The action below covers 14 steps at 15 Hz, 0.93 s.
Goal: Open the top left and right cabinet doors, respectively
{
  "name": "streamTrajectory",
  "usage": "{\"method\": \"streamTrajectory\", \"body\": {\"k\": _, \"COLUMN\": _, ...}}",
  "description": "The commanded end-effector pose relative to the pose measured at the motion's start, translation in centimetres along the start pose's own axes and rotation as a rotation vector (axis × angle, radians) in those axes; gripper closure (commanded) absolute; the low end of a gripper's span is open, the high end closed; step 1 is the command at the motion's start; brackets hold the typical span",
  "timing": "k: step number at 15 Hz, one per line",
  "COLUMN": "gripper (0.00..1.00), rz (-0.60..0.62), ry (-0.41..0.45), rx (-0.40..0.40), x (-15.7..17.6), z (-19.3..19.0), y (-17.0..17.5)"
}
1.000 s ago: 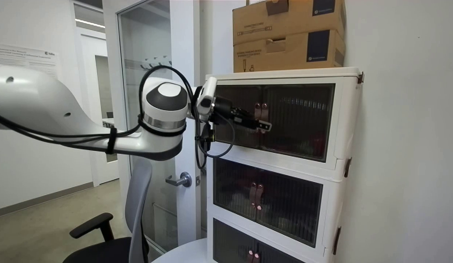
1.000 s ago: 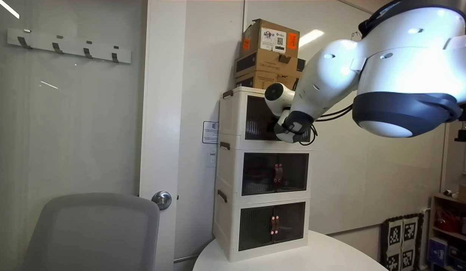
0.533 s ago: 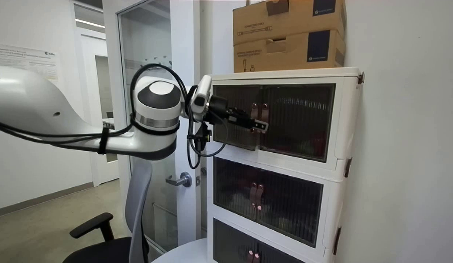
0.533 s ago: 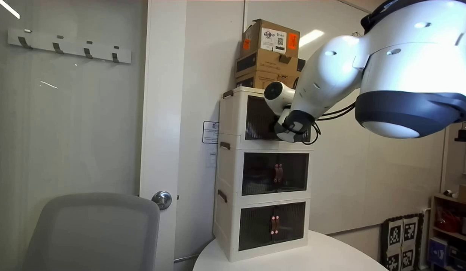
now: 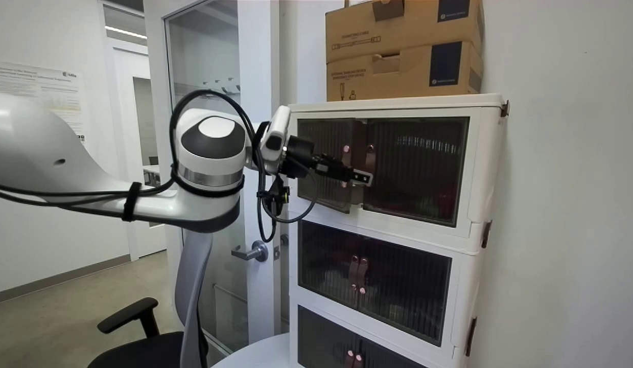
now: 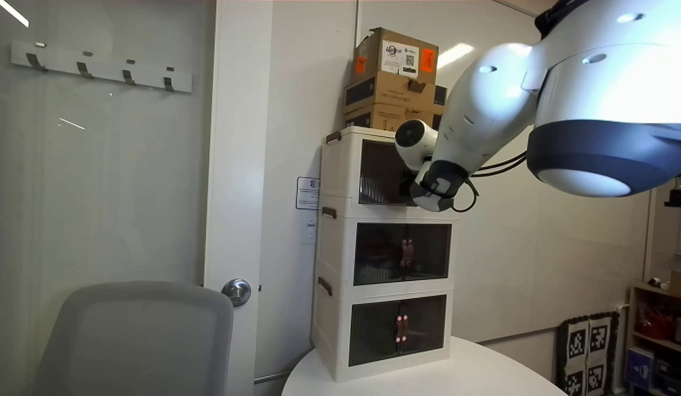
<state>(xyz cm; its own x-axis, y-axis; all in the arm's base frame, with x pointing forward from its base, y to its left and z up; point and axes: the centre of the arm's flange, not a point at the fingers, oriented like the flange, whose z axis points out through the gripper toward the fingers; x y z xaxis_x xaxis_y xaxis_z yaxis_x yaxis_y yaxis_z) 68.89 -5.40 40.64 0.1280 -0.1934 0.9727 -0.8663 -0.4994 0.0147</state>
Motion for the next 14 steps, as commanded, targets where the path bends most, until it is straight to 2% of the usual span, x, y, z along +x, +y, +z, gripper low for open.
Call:
{"method": "streamTrajectory", "body": {"k": 1, "gripper": 0.00, "rz": -0.053, "ry": -0.101, "rx": 0.035, "x": -0.5, "z": -1.8, "y": 4.2}}
{"method": "streamTrajectory", "body": {"k": 7, "gripper": 0.00, "rz": -0.103, "ry": -0.224, "rx": 0.234, "x": 0.0, "z": -5.5, "y": 6.2}}
{"method": "streamTrajectory", "body": {"k": 14, "gripper": 0.00, "rz": -0.203, "ry": -0.212, "rx": 0.546, "x": 0.0, "z": -7.9, "y": 8.9}}
